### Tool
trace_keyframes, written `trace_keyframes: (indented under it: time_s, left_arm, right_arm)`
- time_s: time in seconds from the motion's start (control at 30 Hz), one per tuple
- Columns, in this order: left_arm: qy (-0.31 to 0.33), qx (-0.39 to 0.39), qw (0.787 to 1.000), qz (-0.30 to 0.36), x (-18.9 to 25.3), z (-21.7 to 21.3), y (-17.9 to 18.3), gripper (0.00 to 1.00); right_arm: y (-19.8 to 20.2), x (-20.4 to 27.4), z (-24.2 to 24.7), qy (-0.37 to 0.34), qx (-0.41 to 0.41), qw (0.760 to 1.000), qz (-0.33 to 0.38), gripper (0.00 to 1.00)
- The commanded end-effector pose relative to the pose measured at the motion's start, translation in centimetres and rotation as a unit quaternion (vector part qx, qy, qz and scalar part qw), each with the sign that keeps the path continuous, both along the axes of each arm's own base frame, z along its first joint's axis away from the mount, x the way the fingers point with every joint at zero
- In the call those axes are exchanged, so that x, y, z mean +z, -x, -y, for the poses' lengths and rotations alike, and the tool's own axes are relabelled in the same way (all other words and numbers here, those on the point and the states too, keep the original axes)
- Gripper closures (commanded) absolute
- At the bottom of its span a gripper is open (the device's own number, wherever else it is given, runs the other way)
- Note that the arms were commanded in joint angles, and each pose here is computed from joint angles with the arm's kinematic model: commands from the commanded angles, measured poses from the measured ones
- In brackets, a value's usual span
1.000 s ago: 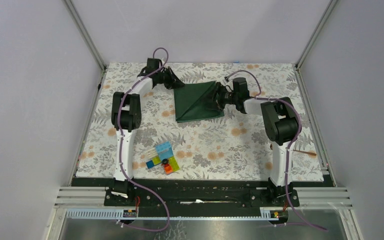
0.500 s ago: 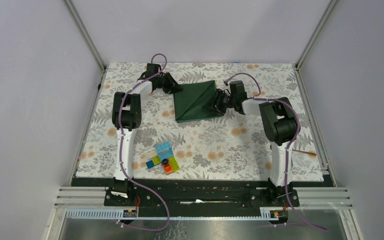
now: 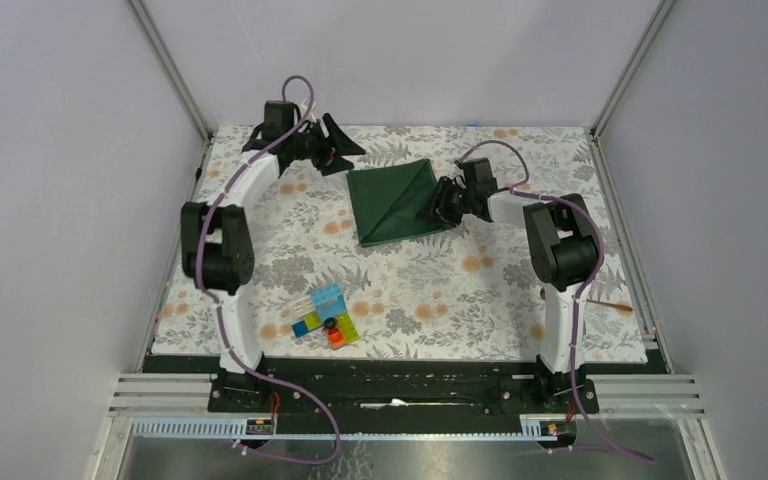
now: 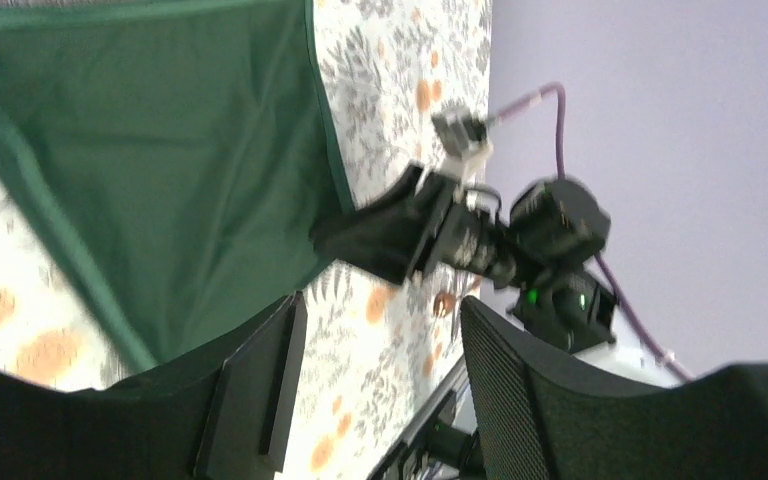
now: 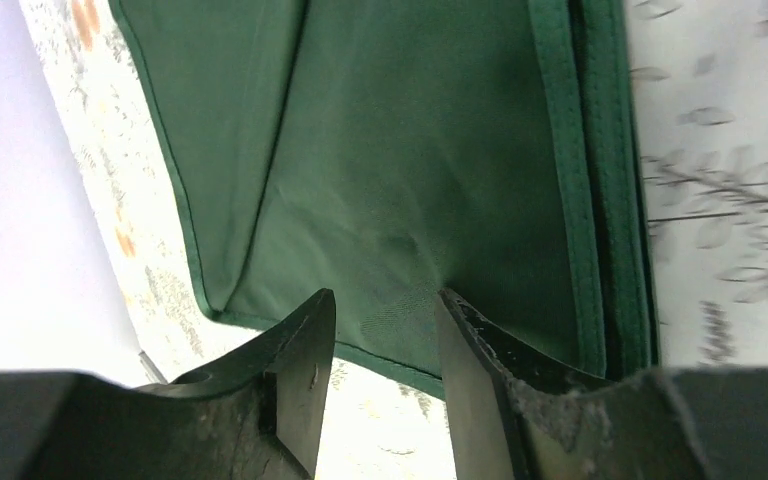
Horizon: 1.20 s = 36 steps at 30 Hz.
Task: Fold the napkin into a case and place the utensils inside
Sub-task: Smooth out the upper triangle-folded napkin at the center of the board, then pick up the upper triangle-folded napkin from the center of the board.
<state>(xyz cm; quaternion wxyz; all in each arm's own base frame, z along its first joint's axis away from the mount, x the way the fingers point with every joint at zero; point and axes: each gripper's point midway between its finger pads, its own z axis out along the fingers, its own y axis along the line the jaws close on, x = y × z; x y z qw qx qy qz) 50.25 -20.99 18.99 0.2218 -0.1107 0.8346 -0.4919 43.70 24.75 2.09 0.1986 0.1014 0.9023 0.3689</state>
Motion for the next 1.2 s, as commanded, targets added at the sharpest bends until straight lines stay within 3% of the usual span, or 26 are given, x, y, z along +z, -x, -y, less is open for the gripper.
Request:
trace_keyframes:
  time_s: [0.0,0.2,0.33,0.4,0.53,0.67,0.83,0.93,1.0,1.17]
  left_arm:
    - [-0.041,0.008,0.999,0.014,1.7,-2.1,4.4,0.36]
    - [-0.122,0.034,0.992,0.013,0.1,-5.1,8.6,0.36]
    - [-0.164,0.045,0.985,0.010,-0.8,-6.9,9.9,0.35]
    - [-0.164,0.055,0.985,0.010,-1.1,-7.8,10.0,0.35]
    - [-0.151,0.073,0.986,0.004,-1.4,-9.4,9.5,0.36]
    - [-0.140,0.089,0.986,0.006,-1.3,-10.6,8.8,0.36]
    - [-0.117,0.090,0.989,0.009,-1.8,-10.6,8.5,0.36]
    - [-0.113,0.092,0.989,0.004,-2.4,-11.0,8.8,0.37]
    - [-0.110,0.094,0.989,0.003,-2.7,-11.3,9.0,0.37]
    - [-0.102,0.092,0.991,-0.003,-3.4,-11.3,9.2,0.37]
  right_arm:
    - [0.8,-4.1,6.9,0.122,-0.045,0.990,-0.048,0.50]
    - [-0.3,0.3,7.3,0.158,0.009,0.987,0.003,0.46]
    - [0.4,6.4,5.7,0.240,0.050,0.966,0.089,0.31]
    - [1.7,8.3,3.3,0.281,0.101,0.945,0.132,0.25]
    - [5.1,8.6,-2.8,0.350,0.232,0.885,0.203,0.24]
    - [6.9,7.5,-6.5,0.413,0.311,0.828,0.220,0.25]
    - [7.8,6.4,-9.4,0.396,0.324,0.842,0.170,0.32]
    - [7.2,5.8,-9.0,0.413,0.287,0.849,0.161,0.50]
    - [7.2,5.2,-9.1,0.411,0.280,0.854,0.155,0.57]
    - [7.1,3.2,-8.3,0.436,0.272,0.848,0.132,0.53]
